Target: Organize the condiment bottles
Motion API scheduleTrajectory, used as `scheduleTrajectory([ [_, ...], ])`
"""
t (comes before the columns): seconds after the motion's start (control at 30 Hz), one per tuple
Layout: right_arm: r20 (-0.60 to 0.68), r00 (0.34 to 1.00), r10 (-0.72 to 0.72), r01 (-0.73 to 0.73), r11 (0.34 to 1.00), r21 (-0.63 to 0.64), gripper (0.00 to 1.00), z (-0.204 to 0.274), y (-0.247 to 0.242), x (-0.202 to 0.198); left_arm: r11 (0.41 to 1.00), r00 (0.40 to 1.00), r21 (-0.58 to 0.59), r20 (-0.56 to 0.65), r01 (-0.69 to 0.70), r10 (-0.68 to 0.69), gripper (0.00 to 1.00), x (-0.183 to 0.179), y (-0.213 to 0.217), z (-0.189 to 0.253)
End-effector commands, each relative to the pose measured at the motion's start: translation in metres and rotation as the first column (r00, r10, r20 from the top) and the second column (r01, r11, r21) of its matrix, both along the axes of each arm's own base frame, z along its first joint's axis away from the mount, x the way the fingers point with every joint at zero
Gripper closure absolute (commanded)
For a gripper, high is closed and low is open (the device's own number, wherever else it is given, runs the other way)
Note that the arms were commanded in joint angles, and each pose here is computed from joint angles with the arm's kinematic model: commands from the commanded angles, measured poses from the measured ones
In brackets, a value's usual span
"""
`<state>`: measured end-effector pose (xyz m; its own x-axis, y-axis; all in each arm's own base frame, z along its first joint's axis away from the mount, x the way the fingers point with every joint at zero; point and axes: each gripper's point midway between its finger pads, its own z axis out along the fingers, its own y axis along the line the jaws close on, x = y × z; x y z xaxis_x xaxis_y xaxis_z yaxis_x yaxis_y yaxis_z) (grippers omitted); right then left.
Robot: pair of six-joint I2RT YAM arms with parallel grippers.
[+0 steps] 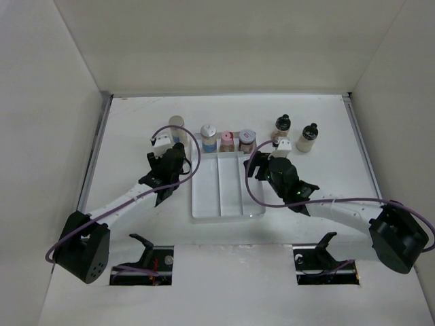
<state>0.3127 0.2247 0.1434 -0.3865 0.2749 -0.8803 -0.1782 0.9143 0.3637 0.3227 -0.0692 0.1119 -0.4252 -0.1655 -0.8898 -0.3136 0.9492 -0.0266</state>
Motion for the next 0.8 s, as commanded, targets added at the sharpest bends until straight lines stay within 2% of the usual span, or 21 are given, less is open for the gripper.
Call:
scheduleTrajectory([
  [0.0, 0.065, 0.998, -0.003, 0.0, 0.998, 0.055, 0.2, 0.024, 0.001, 0.004, 1.0, 0.999, -0.028, 0.034, -0.008, 0.009, 0.53, 0.003, -0.003, 0.007],
  [0.23, 0.068, 0.997, -0.036, 0.032, 0.997, 0.064, 0.18, 0.025, -0.01, 0.006, 0.999, 0.997, -0.044, 0.071, 0.001, 0.002, 0.68, 0.003, -0.006, 0.021],
  [0.4, 0.061, 0.996, -0.066, 0.062, 0.995, 0.076, 0.18, 0.023, -0.018, 0.009, 0.992, 0.98, -0.096, 0.191, 0.076, -0.057, 0.72, 0.006, -0.033, 0.078],
  [0.6, 0.057, 0.988, -0.144, 0.139, 0.987, 0.079, 0.17, 0.02, -0.039, 0.013, 0.949, 0.931, -0.154, 0.289, 0.275, -0.223, 0.73, 0.015, -0.115, 0.131],
  [0.77, 0.05, 0.972, -0.23, 0.223, 0.969, 0.108, 0.17, 0.018, -0.064, 0.017, 0.892, 0.884, -0.183, 0.316, 0.413, -0.345, 0.73, 0.033, -0.187, 0.134],
])
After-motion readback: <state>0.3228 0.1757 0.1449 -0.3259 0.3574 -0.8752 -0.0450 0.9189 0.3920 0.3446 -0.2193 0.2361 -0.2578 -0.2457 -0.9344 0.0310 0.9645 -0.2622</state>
